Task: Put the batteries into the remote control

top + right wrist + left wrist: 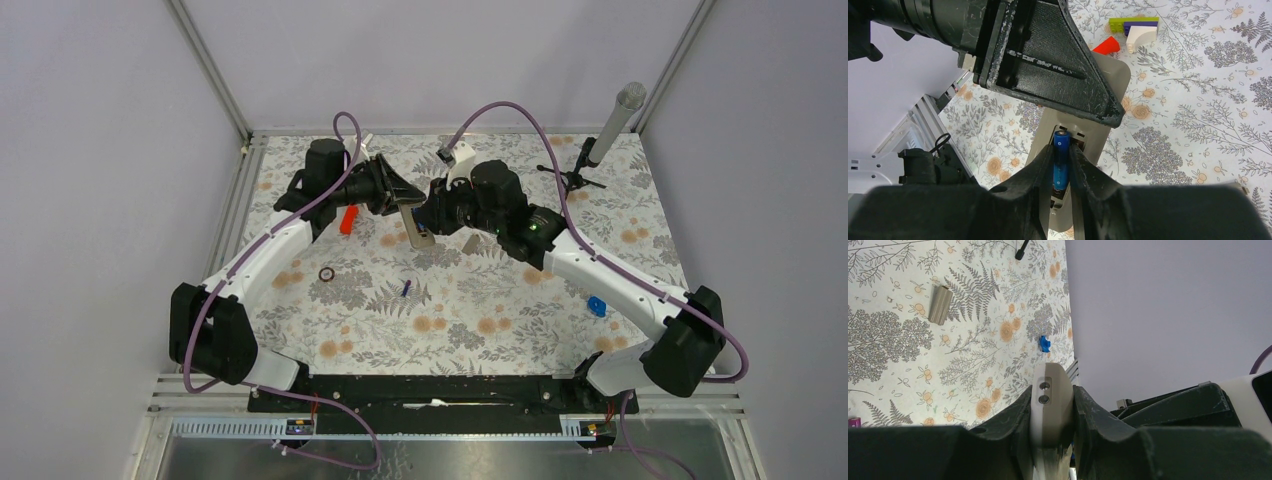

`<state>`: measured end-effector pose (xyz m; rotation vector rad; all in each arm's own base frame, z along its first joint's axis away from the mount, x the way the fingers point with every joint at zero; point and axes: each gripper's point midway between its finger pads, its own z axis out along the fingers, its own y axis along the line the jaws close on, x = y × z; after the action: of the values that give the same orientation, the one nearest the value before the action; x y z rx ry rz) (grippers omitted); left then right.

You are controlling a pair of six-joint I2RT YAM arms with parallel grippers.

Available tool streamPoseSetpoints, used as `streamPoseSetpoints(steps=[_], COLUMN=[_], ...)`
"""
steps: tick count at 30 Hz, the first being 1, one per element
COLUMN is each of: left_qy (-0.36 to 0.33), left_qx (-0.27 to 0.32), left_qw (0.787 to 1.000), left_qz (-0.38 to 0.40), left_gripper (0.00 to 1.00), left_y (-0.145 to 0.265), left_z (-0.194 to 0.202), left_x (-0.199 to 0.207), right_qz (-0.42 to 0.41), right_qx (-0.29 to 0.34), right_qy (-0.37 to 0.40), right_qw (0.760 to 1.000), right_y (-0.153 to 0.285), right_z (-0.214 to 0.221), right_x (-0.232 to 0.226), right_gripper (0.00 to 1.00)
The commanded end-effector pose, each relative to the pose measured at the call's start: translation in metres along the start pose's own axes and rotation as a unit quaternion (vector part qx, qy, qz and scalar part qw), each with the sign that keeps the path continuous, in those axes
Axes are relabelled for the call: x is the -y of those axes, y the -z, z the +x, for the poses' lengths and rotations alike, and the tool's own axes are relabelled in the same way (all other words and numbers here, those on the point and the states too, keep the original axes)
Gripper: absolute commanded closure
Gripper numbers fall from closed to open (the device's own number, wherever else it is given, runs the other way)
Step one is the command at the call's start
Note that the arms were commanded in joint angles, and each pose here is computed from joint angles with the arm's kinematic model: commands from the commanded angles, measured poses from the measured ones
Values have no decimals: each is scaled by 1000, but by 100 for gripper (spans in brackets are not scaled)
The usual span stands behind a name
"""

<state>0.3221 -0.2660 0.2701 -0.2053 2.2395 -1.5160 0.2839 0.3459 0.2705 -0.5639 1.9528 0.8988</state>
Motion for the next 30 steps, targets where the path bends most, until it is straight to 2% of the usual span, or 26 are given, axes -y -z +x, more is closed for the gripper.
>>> streamPoseSetpoints(steps=[1, 10, 15, 20, 24, 30], left_qy=[-33, -38, -38, -40, -42, -45], left_qx=[18, 18, 20, 21, 22, 22], left_qw=[998, 999, 999, 999, 999, 999], left_qz=[41, 26, 21, 18, 16, 13], left_gripper=[100, 100, 100, 100, 100, 100], left_y=[9, 8, 8, 8, 8, 7], left_z=[-14, -13, -14, -15, -16, -18], left_x=[35, 27, 24, 23, 22, 22], right_qz=[1, 32, 51, 34, 14, -5], right_qx=[5, 25, 23, 16, 22, 17], right_qy=[7, -19, -22, -17, -16, -8], right_qw=[1000, 999, 998, 999, 1000, 1000], right_y=[8, 12, 13, 13, 15, 14], right_z=[-2, -19, -19, -17, -20, -19], right_x=[-1, 3, 9, 4, -4, -10], right_gripper=[74, 72, 75, 76, 72, 72])
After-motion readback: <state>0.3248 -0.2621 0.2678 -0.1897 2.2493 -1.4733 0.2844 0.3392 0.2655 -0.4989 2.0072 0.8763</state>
